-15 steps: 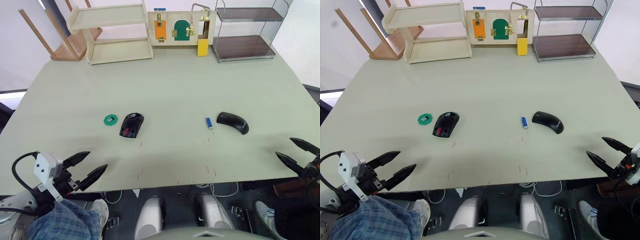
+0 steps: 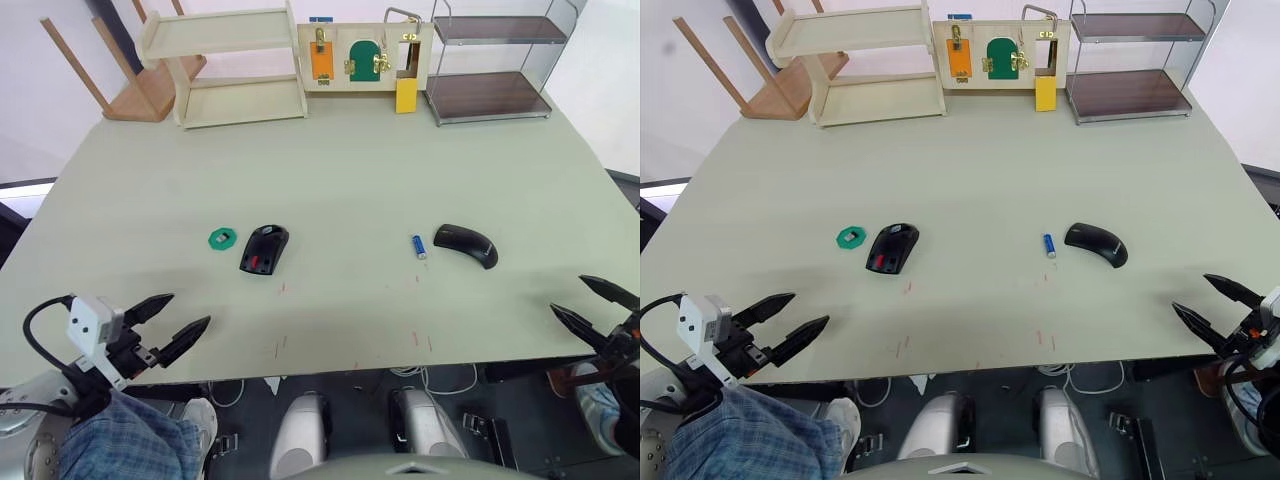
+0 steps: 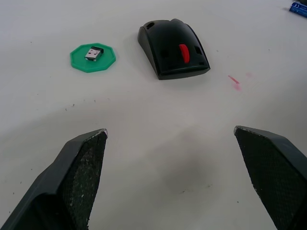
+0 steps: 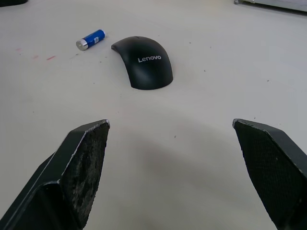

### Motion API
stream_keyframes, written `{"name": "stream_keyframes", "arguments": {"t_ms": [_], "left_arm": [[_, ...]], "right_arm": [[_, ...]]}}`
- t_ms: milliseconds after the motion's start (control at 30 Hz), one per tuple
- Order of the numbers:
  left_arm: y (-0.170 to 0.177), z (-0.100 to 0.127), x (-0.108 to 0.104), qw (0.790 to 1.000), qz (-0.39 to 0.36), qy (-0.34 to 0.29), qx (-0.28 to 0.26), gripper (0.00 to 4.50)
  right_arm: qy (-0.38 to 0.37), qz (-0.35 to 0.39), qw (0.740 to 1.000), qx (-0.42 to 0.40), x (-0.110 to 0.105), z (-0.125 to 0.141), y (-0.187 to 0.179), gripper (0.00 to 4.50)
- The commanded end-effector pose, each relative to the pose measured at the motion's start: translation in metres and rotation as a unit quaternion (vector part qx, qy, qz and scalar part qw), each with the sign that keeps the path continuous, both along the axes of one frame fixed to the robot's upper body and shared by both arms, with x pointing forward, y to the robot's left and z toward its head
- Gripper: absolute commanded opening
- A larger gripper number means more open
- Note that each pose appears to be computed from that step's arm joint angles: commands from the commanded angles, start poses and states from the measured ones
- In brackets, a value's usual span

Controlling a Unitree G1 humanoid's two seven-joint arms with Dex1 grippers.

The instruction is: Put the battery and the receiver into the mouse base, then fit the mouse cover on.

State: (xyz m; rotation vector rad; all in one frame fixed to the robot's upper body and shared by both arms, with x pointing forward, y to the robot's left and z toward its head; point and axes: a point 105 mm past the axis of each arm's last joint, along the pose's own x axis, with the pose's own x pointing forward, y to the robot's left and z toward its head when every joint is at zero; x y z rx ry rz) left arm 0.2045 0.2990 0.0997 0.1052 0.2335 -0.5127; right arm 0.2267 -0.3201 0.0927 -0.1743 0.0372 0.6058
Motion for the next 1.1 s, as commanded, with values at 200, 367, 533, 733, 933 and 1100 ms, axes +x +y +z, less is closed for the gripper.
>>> {"name": "stream_keyframes", "arguments": {"t_ms": [200,367,533,733,933,1100], "left_arm": [[0.0,0.003,-0.001,1.0,0.002,-0.01,0.003,4.5],[-0.002,0.004,-0.002,1.0,0.0,-0.011,0.003,4.5],[-0.015,0.008,0.001,1.0,-0.004,-0.026,-0.007,4.5],[-0.041,0.015,0.009,0.998,-0.005,-0.048,-0.028,4.5],[-0.061,0.023,0.027,0.996,0.031,-0.074,-0.037,4.5],[-0.083,0.029,0.05,0.991,0.085,-0.092,-0.052,4.5]], "right_arm": [[-0.031,-0.007,0.999,-0.009,0.002,0.013,0.0,4.33],[-0.031,-0.003,0.999,-0.008,0.002,0.014,0.002,4.33],[-0.038,0.025,0.999,0.006,0.0,0.02,0.01,4.33],[-0.034,0.054,0.998,-0.006,0.0,0.021,0.02,4.33],[-0.024,0.073,0.997,0.008,0.0,0.024,0.024,4.33],[-0.024,0.09,0.996,0.011,0.0,0.025,0.027,4.33]]}}
